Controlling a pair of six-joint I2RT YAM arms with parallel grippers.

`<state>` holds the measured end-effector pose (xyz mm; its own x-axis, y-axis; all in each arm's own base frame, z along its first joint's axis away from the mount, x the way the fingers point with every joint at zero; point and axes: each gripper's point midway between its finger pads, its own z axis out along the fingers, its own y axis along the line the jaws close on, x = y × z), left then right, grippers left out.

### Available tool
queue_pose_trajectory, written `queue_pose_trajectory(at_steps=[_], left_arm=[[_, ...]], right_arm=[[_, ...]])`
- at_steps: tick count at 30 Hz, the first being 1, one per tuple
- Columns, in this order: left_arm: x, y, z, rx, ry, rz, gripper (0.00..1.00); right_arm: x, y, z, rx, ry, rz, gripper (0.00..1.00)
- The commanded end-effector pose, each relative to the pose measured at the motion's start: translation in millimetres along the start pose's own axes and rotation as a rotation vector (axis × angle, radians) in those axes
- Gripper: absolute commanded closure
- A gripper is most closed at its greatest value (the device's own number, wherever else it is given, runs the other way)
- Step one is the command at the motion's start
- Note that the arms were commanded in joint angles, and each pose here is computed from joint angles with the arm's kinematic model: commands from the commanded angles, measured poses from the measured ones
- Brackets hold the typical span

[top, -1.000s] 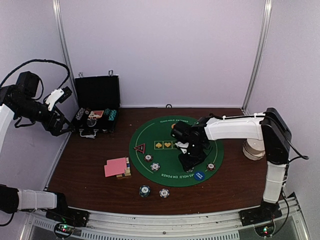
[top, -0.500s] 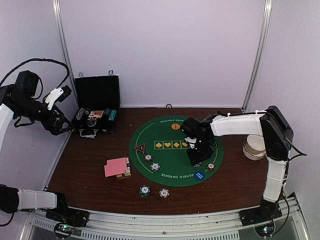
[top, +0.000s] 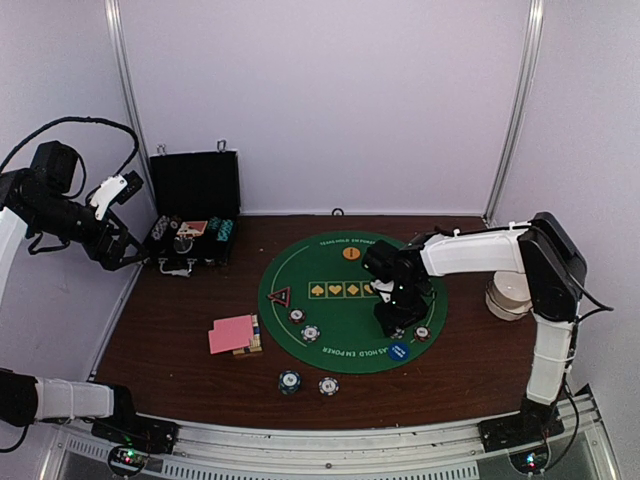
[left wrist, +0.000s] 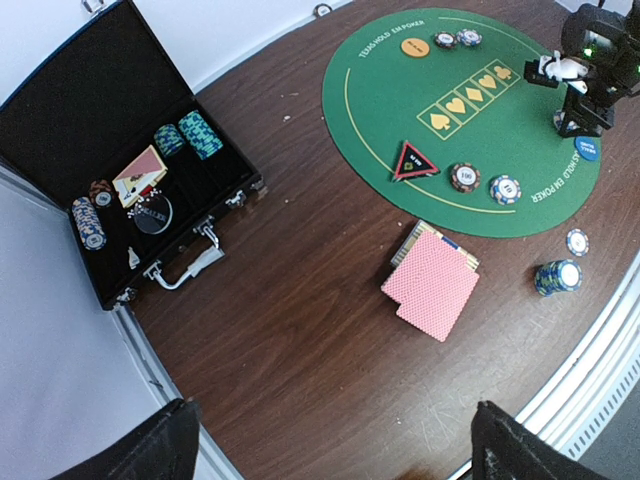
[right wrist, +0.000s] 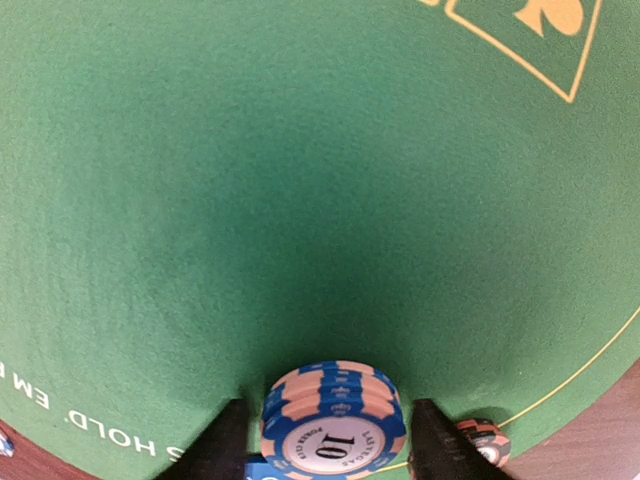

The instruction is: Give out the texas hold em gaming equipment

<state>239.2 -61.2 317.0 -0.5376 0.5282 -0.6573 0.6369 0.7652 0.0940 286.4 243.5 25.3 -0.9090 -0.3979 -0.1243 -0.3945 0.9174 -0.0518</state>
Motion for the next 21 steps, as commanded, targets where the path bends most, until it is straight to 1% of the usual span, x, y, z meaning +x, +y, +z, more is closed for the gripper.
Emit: queue_pose_trajectory(at_steps=[1,2,4,6,9,12,14,18,21], left_arm=[[-3.8,0.9,-3.9,-0.006,-0.017,0.019,0.02],[-3.8,0.9,-4.2,-0.007,-0.018,0.018,0.02],[-4.2,0.9,-4.1,-0.007,-0.019,0.020,0.02],[-3.9,0.9,-3.9,-0.007,-0.017,0.019,0.02],[-3.5,0.9,-3.9,-0.008,-0.016,0.018,0.02],[-3.8,0.9,-4.1,-0.008,-0.017,0.016,0.02],[-4.0,0.3,-4.4,-0.005,-0.019,0.015,0.02],[-3.7,-0.2,-3.9,-0.003,-0.019,0.013,0.02],[-3.2,-0.6,-4.1,-0.002,-0.020,0.013,0.02]], right_arm=[[-9.1,-2.8,-14.8,0.007,-0.042,0.000,0.34],[-11.5,-1.8,-19.9,0.003,-0.054,0.000,0.31],[-17.3,0.8,-32.1,-0.008,-0.084,0.000,0.29],[-24.9,2.1,-47.3,0.009,-0.128,-0.009,0.28],[-32.4,25.7,-74.6,-0.013,-0.191,-0.060,0.28],[-34.1,62.9,-100.3,-0.060,-0.244,-0.132,0.28],[-29.4,95.8,-111.7,-0.109,-0.263,-0.197,0.27],[-12.1,159.5,-122.4,-0.202,-0.262,-0.315,0.20],[1.1,198.5,-121.1,-0.245,-0.252,-0.402,0.14]])
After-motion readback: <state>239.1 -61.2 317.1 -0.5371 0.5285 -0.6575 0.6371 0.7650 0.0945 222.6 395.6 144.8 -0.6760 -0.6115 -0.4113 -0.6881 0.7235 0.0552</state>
